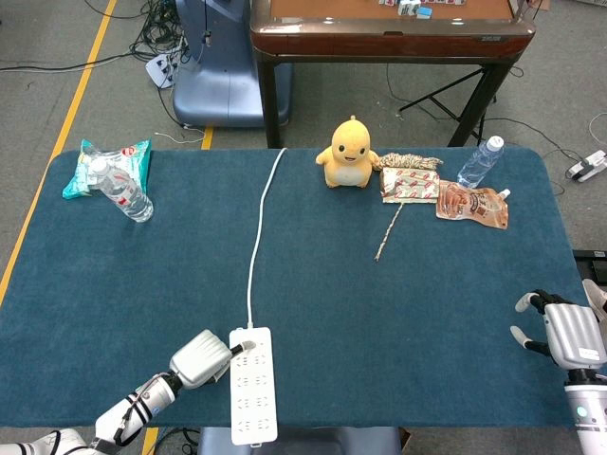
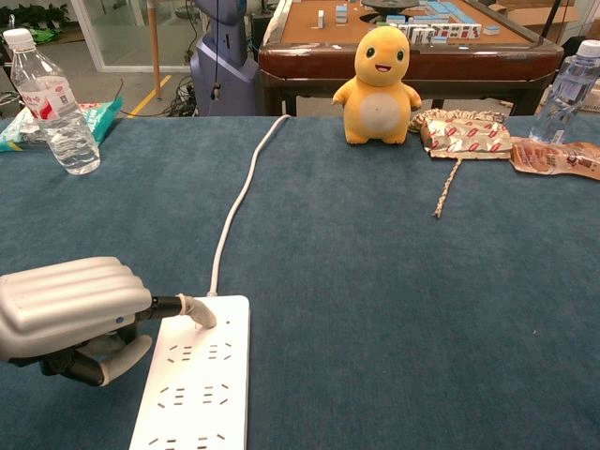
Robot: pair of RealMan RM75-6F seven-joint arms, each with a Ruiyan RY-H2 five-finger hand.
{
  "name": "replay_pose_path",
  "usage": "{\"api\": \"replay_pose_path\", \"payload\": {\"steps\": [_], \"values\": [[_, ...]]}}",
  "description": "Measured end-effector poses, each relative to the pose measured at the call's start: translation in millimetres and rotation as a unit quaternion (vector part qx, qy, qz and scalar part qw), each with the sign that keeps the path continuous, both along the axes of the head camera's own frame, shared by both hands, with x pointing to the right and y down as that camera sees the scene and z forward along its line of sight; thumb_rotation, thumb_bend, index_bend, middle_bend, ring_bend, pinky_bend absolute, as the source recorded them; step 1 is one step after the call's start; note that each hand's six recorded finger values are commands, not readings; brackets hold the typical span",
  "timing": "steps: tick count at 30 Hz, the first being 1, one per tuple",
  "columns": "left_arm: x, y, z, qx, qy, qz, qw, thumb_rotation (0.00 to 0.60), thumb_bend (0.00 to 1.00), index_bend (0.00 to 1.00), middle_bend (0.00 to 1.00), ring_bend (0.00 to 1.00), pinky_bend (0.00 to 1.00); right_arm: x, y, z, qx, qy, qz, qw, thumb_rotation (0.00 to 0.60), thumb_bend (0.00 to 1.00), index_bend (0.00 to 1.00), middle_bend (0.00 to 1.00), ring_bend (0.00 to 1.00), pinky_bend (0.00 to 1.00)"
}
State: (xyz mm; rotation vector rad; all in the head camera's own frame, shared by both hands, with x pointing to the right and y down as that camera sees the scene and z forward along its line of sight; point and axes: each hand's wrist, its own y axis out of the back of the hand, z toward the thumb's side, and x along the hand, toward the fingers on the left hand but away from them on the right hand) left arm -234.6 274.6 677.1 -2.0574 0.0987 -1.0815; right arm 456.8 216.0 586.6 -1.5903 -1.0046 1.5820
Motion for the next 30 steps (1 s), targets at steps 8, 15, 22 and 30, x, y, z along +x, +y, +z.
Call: {"api": "replay_pose_path", "payload": {"steps": [8, 15, 22, 30], "values": [[2, -7, -15, 0.007, 0.023, -0.018, 0.9995, 0.6, 0.72, 0.25, 1.0, 1.0, 1.0, 0, -1, 0, 0.0, -0.001, -0.001, 1.0, 0.6, 0.18, 0.49, 0.43, 0.44, 0.58], [-10, -27, -39, 0.034, 0.043, -0.052, 0.9971, 0.6, 0.71, 0.23, 1.0, 1.0, 1.0, -2, -3, -3, 0.004, -0.003, -0.003, 1.0, 0.6, 0.18, 0.49, 0.43, 0.44, 0.58], [-35, -47, -56, 0.064, 0.048, -0.108, 0.9909, 0.6, 0.71, 0.23, 0.92, 0.93, 1.0, -1, -5, -6, 0.011, -0.005, -0.002, 0.9999, 0.6, 0.18, 0.49, 0.43, 0.44, 0.58], [-98, -61, -80, 0.109, 0.027, -0.233, 0.966, 0.6, 0.69, 0.23, 0.57, 0.44, 0.78, 0, -6, -10, 0.025, -0.008, 0.0, 0.9997, 0.6, 0.18, 0.49, 0.42, 0.44, 0.58]]}}
